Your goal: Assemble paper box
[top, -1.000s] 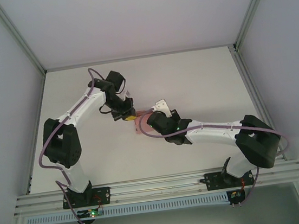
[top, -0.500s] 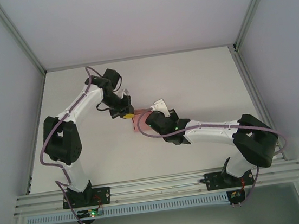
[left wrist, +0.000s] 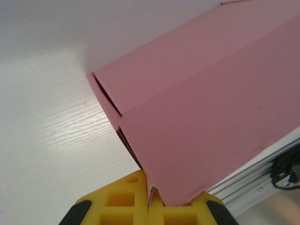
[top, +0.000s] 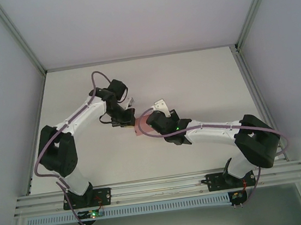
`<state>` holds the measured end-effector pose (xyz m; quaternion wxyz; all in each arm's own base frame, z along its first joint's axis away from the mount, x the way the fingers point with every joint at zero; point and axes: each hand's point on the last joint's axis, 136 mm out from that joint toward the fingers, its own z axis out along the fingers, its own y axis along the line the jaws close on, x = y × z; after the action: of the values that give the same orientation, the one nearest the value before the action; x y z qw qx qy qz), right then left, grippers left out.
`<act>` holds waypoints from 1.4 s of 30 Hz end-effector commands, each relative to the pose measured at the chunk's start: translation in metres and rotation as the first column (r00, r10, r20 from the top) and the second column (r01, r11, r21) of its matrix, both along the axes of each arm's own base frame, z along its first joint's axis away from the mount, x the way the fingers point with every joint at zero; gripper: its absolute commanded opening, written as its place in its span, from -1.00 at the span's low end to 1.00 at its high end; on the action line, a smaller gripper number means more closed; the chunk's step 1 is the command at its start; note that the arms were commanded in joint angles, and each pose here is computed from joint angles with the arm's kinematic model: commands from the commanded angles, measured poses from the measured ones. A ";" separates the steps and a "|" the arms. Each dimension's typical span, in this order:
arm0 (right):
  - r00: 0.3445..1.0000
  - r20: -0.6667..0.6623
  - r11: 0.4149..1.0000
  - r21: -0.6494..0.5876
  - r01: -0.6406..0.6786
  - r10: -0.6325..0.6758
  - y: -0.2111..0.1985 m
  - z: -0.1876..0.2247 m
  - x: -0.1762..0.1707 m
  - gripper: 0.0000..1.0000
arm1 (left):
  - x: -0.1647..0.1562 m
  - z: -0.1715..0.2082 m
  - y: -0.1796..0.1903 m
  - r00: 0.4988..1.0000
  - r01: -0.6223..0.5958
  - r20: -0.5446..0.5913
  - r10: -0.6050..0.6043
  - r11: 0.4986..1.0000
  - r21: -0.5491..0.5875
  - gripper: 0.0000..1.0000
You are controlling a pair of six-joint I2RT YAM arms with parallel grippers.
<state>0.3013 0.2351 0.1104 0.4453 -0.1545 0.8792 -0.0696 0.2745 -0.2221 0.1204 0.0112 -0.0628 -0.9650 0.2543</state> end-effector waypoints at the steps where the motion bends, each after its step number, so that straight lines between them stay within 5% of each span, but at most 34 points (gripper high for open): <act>1: 0.979 -0.190 0.992 -0.086 -0.088 0.071 -0.007 -0.048 -0.032 -1.00 | -0.015 -0.043 -0.006 0.996 -0.056 -0.071 0.057 0.998 0.024 -1.00; 5: 0.980 -0.161 0.993 -0.005 -0.122 0.119 0.001 -0.035 -0.034 -0.91 | -0.011 -0.062 0.018 0.997 -0.082 0.005 0.082 0.984 0.160 -1.00; 10: 0.979 -0.059 0.968 0.172 -0.181 0.193 0.008 0.020 -0.029 0.23 | 0.002 -0.058 0.008 0.996 -0.079 0.043 0.074 0.989 0.128 -1.00; 12: 0.969 -0.020 0.922 0.313 -0.228 0.247 0.011 0.044 -0.028 0.83 | 0.008 -0.054 0.009 0.994 -0.081 0.077 0.070 0.987 0.141 -1.00; 13: 0.964 -0.001 0.890 0.386 -0.244 0.265 0.011 0.054 -0.028 0.96 | 0.009 -0.053 0.008 0.994 -0.074 0.085 0.062 0.987 0.142 -1.00; 16: 0.954 0.068 0.787 0.550 -0.280 0.292 0.007 0.082 -0.023 0.97 | 0.010 -0.047 0.005 0.994 -0.056 0.101 0.043 0.990 0.128 -1.00; 21: 0.996 0.043 0.789 0.608 -0.085 0.074 -0.034 0.095 0.019 0.97 | 0.014 -0.044 0.001 0.991 -0.022 0.131 0.002 0.989 0.147 -1.00; 26: 0.992 -0.086 0.748 0.664 -0.010 0.090 -0.027 0.078 0.060 0.97 | 0.016 -0.045 -0.004 0.991 0.007 0.128 -0.027 0.988 0.151 -1.00; 31: 0.976 -0.194 0.735 0.675 0.062 0.096 -0.023 0.036 0.079 0.64 | 0.019 -0.047 -0.003 0.989 0.015 0.142 -0.038 0.986 0.164 -1.00; 37: 0.935 -0.341 0.728 0.664 0.171 0.092 -0.027 -0.038 0.057 0.15 | 0.020 -0.040 -0.016 0.985 0.060 0.156 -0.074 0.993 0.098 -1.00; 39: 0.923 -0.380 0.725 0.652 0.223 0.057 -0.035 -0.058 0.049 -0.03 | 0.020 -0.034 -0.020 0.983 0.069 0.163 -0.080 0.995 0.067 -0.91; 42: 0.913 -0.408 0.712 0.647 0.273 0.021 -0.044 -0.078 0.038 -0.25 | 0.018 -0.020 -0.028 0.980 0.076 0.184 -0.075 0.997 0.004 -0.46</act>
<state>0.3745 0.2130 0.1061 0.3698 0.0362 0.8743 0.3124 0.3061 -0.2514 0.1186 -0.0951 -0.1106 -0.9558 0.2551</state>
